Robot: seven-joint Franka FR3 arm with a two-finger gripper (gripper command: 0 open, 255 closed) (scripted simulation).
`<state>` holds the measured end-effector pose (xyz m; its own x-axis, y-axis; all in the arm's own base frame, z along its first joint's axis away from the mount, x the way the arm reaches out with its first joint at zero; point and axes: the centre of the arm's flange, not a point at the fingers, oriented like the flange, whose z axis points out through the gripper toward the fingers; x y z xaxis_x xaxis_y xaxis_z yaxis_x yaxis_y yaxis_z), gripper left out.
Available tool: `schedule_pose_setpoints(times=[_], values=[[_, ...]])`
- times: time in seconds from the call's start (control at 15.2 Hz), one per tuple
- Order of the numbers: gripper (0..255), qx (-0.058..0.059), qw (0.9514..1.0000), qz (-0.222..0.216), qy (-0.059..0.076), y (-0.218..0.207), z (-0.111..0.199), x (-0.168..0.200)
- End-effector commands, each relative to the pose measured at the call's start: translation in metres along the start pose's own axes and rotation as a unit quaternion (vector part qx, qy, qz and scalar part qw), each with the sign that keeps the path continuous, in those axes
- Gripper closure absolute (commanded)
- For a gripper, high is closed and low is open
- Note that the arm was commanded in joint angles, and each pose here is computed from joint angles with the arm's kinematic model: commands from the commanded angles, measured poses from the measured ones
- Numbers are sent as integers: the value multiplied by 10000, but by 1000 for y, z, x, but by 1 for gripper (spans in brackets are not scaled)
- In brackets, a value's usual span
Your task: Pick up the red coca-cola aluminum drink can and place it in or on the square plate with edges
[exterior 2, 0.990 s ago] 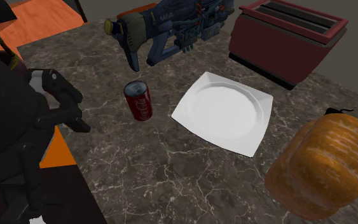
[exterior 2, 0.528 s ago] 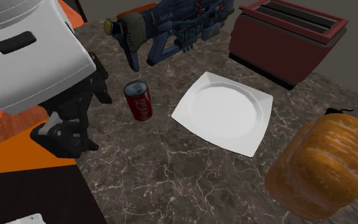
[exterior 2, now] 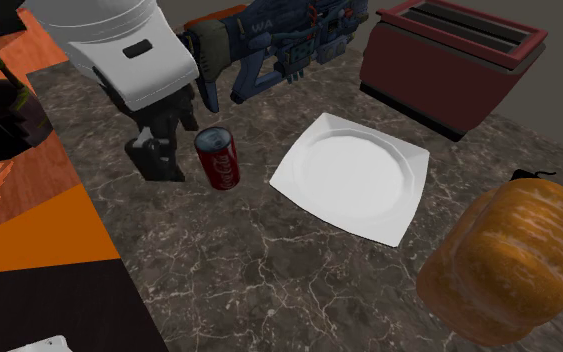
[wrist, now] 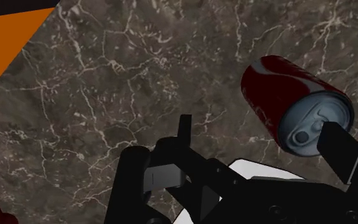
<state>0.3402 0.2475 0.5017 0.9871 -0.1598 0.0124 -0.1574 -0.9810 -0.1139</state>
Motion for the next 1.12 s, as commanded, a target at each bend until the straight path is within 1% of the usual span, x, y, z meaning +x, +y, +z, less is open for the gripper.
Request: schedule_pose_setpoints(times=[0.0, 0.2, 0.26, 0.73, 1.06], values=[[0, 35, 10000, 22, 9, -23, 13, 1], [0, 70, 10000, 46, 26, -58, 30, 0], [0, 74, 10000, 48, 28, -61, 32, 0], [0, 74, 10000, 48, 28, -62, 72, 0], [0, 74, 10000, 48, 28, -62, 72, 0]])
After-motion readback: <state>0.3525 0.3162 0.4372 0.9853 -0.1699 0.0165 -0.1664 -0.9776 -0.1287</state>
